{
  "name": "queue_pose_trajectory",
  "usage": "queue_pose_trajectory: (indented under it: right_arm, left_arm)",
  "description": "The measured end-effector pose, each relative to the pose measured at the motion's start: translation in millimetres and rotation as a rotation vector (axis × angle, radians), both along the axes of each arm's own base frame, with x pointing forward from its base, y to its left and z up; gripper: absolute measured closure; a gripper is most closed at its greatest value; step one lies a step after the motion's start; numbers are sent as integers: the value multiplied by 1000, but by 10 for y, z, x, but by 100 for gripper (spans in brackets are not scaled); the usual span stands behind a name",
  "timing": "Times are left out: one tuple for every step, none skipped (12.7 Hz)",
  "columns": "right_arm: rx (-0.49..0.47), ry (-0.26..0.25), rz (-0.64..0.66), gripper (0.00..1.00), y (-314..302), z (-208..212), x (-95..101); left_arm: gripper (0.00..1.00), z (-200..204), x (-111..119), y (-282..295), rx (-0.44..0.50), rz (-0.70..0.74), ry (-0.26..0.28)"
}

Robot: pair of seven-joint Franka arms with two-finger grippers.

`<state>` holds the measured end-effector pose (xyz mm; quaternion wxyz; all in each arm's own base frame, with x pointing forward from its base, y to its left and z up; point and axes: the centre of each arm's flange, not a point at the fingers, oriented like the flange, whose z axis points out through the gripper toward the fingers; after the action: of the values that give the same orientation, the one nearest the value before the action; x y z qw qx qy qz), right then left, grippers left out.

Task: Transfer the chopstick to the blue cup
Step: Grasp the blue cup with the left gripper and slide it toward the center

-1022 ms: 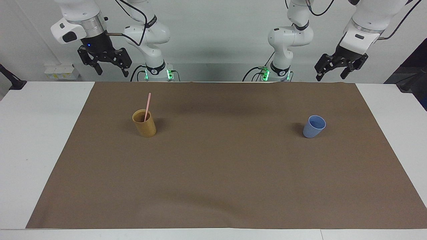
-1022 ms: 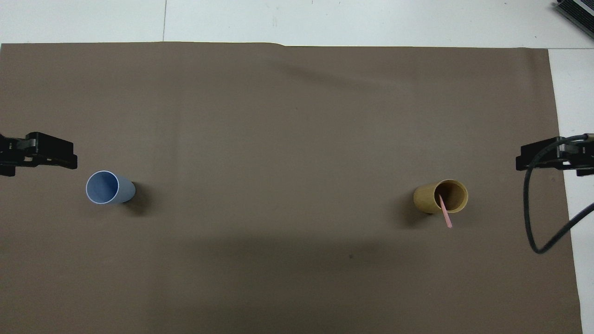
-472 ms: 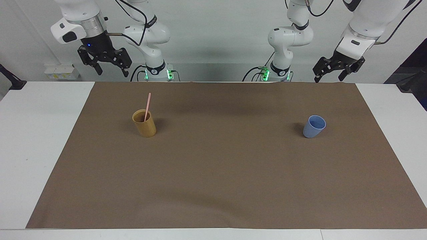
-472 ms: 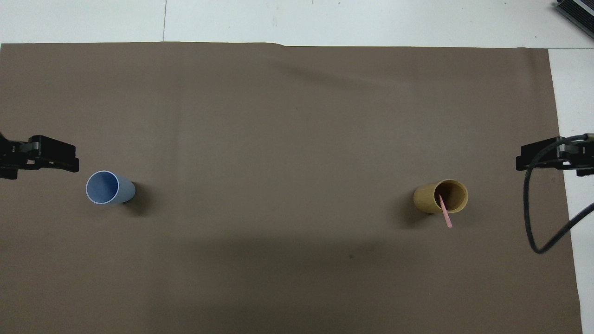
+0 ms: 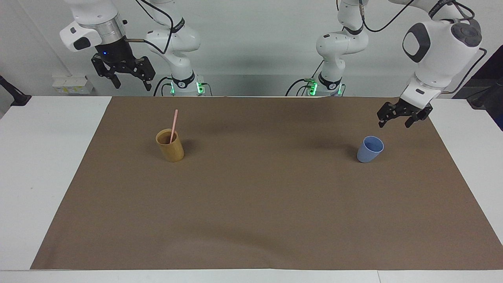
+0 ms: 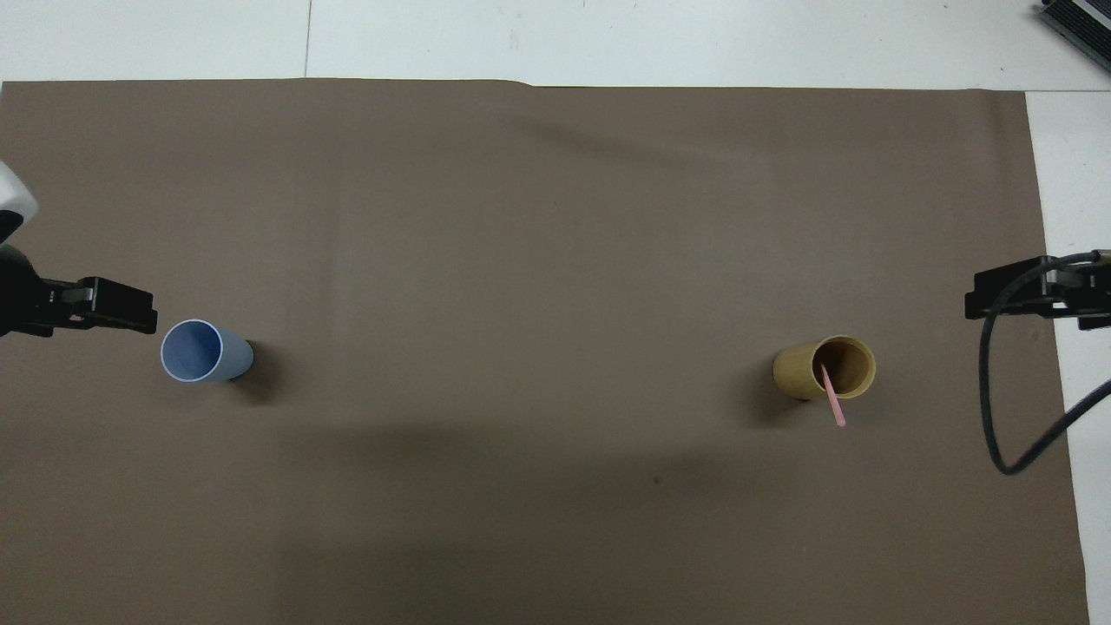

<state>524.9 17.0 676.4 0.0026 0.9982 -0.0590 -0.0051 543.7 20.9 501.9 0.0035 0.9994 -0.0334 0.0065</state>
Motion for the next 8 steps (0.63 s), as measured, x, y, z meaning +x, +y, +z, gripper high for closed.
queue_pose_trajectory:
  right_arm:
    - [0,0,0,0,0,0,0]
    - [0,0,0,0,0,0,0]
    - [0,0,0,0,0,0,0]
    - [0,0,0,0,0,0,0]
    - [0,0,0,0,0,0,0]
    - [0,0,0,0,0,0,0]
    - [0,0,0,0,0,0,0]
    - [0,0,0,0,0,0,0]
  left_arm:
    - [0,-162,43,45,-2,-3,-1]
    - [0,-300,90,78,-5,-13,3]
    - [0,-429,126,102,-7,-24,7]
    - [0,-567,151,119,-9,-34,6]
    - [0,-708,153,131,-10,-48,5]
    - [0,-863,131,152,-11,-69,10]
    - [0,-960,104,188,-13,-93,19]
    - [0,-1009,82,248,-14,-121,27]
